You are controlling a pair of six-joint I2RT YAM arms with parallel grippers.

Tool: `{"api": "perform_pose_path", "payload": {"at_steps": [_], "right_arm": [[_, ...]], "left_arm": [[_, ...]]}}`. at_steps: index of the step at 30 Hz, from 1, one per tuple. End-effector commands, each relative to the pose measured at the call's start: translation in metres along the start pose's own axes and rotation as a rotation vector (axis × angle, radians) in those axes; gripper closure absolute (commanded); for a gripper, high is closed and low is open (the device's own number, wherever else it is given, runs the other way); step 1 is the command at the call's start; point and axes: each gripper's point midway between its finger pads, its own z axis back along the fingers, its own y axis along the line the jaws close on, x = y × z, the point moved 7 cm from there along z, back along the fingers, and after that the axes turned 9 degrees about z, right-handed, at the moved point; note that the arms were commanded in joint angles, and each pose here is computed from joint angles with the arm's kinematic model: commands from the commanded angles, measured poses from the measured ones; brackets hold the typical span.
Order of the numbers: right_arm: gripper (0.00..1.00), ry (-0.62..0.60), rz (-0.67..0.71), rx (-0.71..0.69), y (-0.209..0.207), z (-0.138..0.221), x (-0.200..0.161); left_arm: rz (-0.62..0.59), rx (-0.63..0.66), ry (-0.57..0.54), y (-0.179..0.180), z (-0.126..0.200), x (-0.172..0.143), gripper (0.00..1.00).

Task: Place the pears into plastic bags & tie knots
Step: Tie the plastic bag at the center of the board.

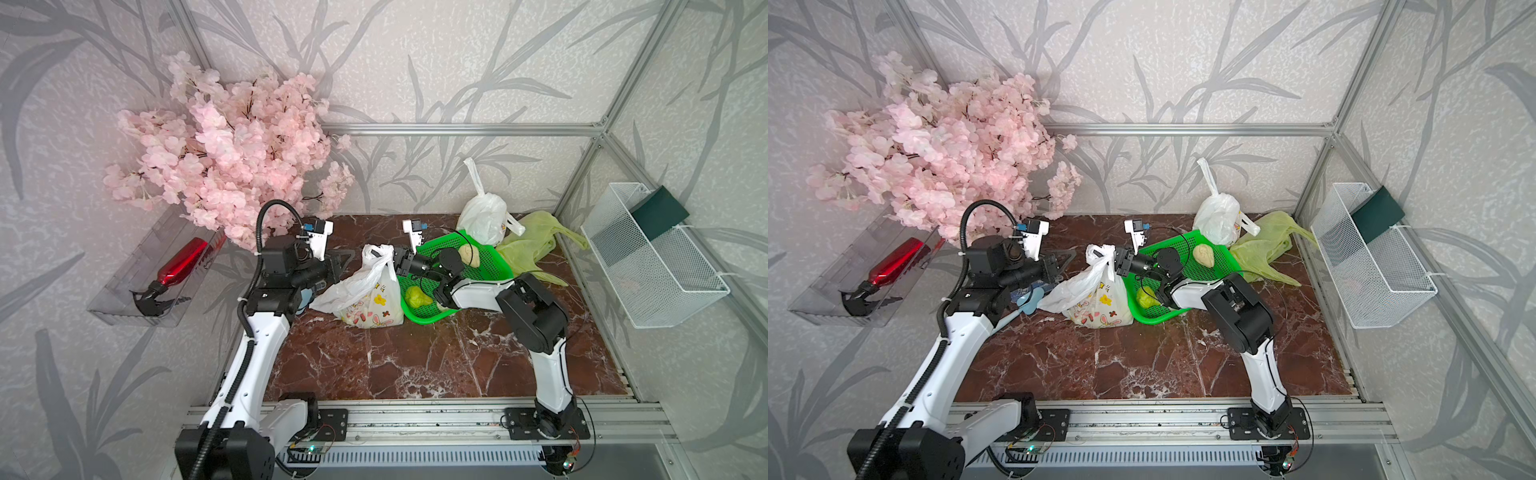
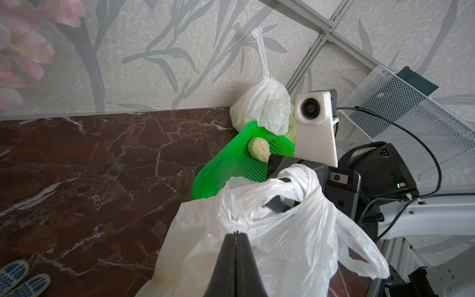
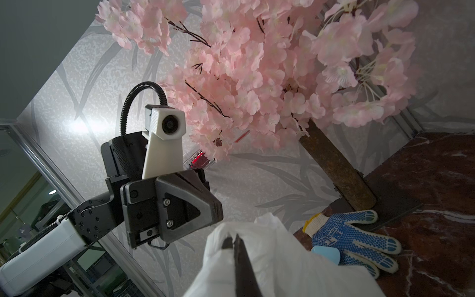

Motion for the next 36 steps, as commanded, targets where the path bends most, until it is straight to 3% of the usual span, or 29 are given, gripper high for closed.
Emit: {"api": "perform_pose_path", "payload": {"at_steps": [1, 3, 8, 15, 21, 31, 36], "right_arm": [[1.00, -0.035, 0.038, 0.059, 0.019, -0.002, 0.016], [1.00, -0.020, 0.032, 0.072, 0.020, -0.003, 0.015], [1.00, 0.013, 0.034, 0.102, 0.026, -0.004, 0.014], [1.00, 0.026, 0.021, 0.120, 0.025, -0.006, 0.010], [1.00, 0.028, 0.023, 0.135, 0.025, -0.010, 0.012], [1.00, 0.032, 0.010, 0.151, 0.023, -0.013, 0.017], [1.00, 0.038, 0.009, 0.155, 0.023, -0.013, 0.016]], "left_arm": [[-0.064, -0.066, -0.008, -0.014, 0.006, 0.004, 0.74], [-0.100, -0.106, -0.010, -0.015, 0.004, 0.002, 0.61], [-0.095, -0.199, 0.034, -0.013, -0.010, 0.008, 0.47], [-0.090, -0.313, 0.047, -0.021, -0.022, 0.013, 0.45], [-0.054, -0.356, 0.106, -0.019, -0.031, 0.003, 0.51], [-0.042, -0.345, 0.176, -0.015, -0.032, -0.012, 0.73], [-0.036, -0.307, 0.185, -0.010, -0.036, -0.010, 0.90]]}}
